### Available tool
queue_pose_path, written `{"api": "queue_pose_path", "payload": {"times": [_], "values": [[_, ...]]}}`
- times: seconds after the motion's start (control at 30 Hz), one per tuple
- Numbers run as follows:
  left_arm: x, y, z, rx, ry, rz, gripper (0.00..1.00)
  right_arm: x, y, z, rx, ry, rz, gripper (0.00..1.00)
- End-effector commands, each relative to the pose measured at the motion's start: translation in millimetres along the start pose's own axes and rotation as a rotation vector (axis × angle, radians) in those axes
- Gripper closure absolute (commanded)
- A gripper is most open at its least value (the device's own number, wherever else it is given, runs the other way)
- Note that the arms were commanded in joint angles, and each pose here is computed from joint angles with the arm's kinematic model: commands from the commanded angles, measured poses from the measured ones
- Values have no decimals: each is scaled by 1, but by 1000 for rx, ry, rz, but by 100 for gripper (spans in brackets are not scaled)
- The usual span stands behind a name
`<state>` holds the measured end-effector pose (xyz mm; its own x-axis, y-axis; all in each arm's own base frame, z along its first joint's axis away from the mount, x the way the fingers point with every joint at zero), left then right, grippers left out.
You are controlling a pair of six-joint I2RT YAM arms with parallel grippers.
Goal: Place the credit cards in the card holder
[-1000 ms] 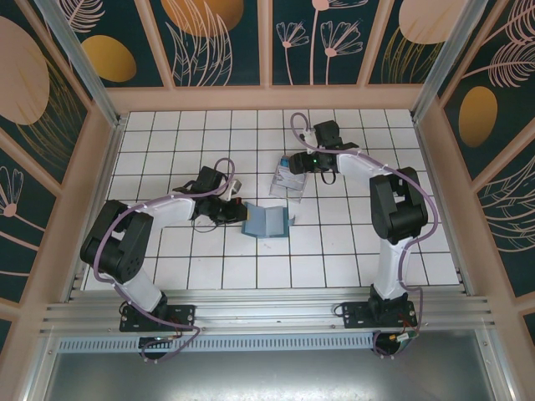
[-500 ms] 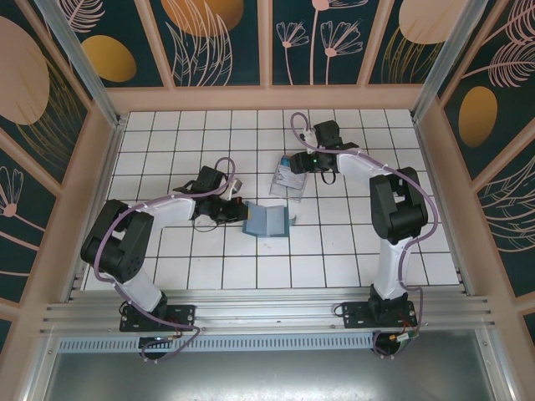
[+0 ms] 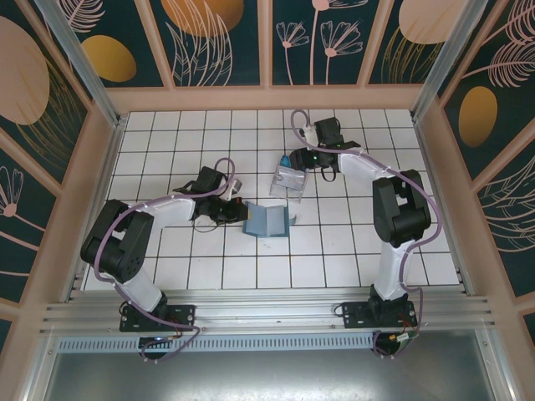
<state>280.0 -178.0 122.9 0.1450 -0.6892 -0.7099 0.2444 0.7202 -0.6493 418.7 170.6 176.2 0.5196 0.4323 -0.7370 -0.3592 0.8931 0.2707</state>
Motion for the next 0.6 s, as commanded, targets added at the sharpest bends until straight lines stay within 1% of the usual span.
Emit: {"api": "queue_pose_path", "payload": {"times": [0.0, 0.1, 0.13, 0.23, 0.3, 0.57], "values": [[2, 4, -1, -10, 3, -8, 93, -11, 8, 10, -34, -46, 10, 39], [2, 4, -1, -9, 5, -8, 93, -10, 9, 8, -41, -34, 22, 39], [2, 4, -2, -10, 5, -7, 93, -10, 10, 8, -45, -35, 29, 38], [3, 4, -2, -11, 6, -10, 93, -9, 14, 7, -65, -35, 32, 28], [2, 4, -2, -13, 5, -11, 93, -6, 15, 7, -74, -24, 22, 26], [3, 4, -2, -15, 6, -15, 93, 5, 27, 11, -142, -12, 2, 25]]}}
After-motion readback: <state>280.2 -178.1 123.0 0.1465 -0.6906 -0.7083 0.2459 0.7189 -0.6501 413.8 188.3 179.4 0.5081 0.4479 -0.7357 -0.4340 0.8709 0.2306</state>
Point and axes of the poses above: each hand's point on the last joint's axis, 136 mm out from that joint toward the fingers, its own x axis out along the fingers, its own y axis along the line the jaws close on, z = x × y, the point moved 10 cm from there along -x, back along the fingers, and after that the axes turned 6 degrees about x, right-handed, at the moved point
